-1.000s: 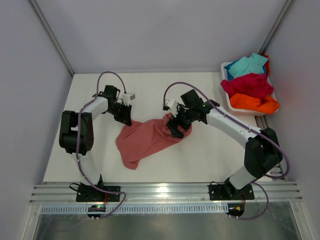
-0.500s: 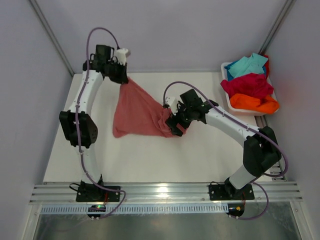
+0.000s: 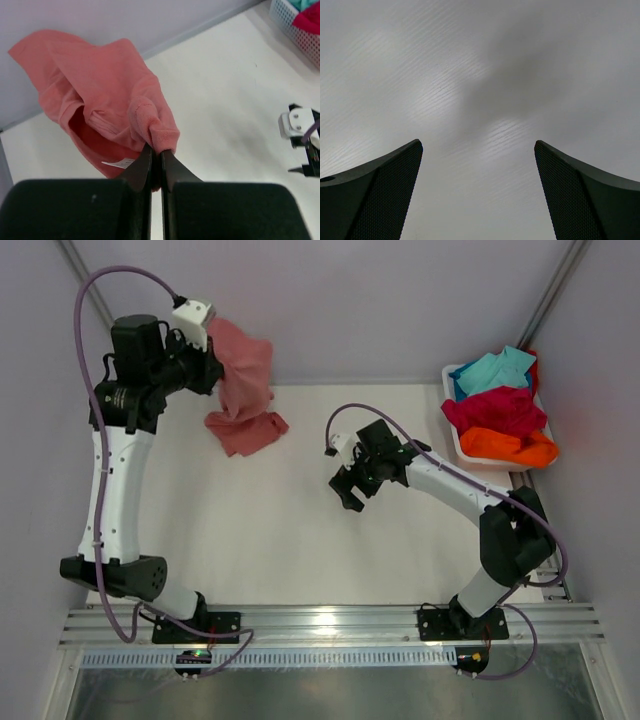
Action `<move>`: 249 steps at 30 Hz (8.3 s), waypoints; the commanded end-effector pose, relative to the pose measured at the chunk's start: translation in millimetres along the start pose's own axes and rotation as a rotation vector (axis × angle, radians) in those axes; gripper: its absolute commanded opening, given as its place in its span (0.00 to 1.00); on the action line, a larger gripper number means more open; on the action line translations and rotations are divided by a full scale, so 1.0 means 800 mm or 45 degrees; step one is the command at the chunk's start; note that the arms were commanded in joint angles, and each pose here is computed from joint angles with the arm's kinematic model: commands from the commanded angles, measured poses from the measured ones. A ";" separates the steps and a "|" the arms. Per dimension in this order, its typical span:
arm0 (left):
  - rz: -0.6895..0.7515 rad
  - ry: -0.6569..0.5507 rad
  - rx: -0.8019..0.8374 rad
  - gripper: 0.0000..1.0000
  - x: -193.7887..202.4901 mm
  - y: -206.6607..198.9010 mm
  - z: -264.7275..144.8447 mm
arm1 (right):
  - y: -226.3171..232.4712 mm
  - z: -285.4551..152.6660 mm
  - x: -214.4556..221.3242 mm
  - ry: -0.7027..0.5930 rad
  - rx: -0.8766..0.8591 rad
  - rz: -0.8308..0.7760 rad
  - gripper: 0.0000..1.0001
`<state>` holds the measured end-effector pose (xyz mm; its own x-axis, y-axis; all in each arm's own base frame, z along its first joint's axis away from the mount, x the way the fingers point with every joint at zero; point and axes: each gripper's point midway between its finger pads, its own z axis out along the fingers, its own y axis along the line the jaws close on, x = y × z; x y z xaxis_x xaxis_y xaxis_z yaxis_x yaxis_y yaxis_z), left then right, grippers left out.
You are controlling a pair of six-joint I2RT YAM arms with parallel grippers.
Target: Fold and stack the t-shirts
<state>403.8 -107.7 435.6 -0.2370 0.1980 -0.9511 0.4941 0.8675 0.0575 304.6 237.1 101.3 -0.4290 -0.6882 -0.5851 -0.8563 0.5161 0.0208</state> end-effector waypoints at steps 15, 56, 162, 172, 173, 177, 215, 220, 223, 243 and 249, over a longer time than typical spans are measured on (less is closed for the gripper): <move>0.090 0.228 0.149 0.00 0.132 -0.049 -0.055 | -0.023 -0.010 -0.047 -0.073 0.089 0.008 0.97; 0.566 0.527 0.523 0.99 0.249 -0.248 0.039 | -0.061 -0.031 -0.074 -0.151 0.290 0.129 0.99; -0.362 0.640 -0.166 0.99 0.386 0.043 0.089 | -0.053 -0.212 -0.212 -0.445 1.171 -0.388 0.03; -0.343 0.619 -0.109 0.99 0.381 0.037 0.095 | -0.066 -0.223 -0.178 -0.426 1.183 -0.378 0.03; -0.337 0.620 -0.109 0.99 0.382 0.038 0.095 | -0.066 -0.223 -0.178 -0.428 1.187 -0.376 0.03; -0.284 0.637 -0.163 0.99 0.388 0.050 0.092 | -0.072 -0.228 -0.171 -0.436 1.232 -0.363 0.03; -0.517 0.734 0.497 0.99 0.400 -0.040 0.190 | -0.111 -0.299 -0.191 -0.603 1.455 -0.216 0.03; -0.419 0.689 0.415 0.99 0.399 -0.035 0.167 | -0.093 -0.373 -0.271 -0.827 1.304 -0.089 0.03; -0.380 0.689 0.404 0.99 0.395 -0.036 0.152 | -0.079 -0.442 -0.303 -0.979 1.275 -0.074 0.03; -0.516 0.679 0.527 0.99 0.387 -0.059 0.160 | -0.048 -0.570 -0.318 -1.193 1.394 -0.214 0.03; -0.461 0.765 0.672 0.99 0.403 -0.095 0.159 | -0.046 -0.537 -0.339 -1.177 1.340 -0.231 0.03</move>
<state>404.1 -147.1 79.0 -0.8098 0.2213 -0.5434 0.5179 0.7050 -0.4846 338.8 184.3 583.2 0.2893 -0.4797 -0.8284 -0.0972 0.8462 -0.5240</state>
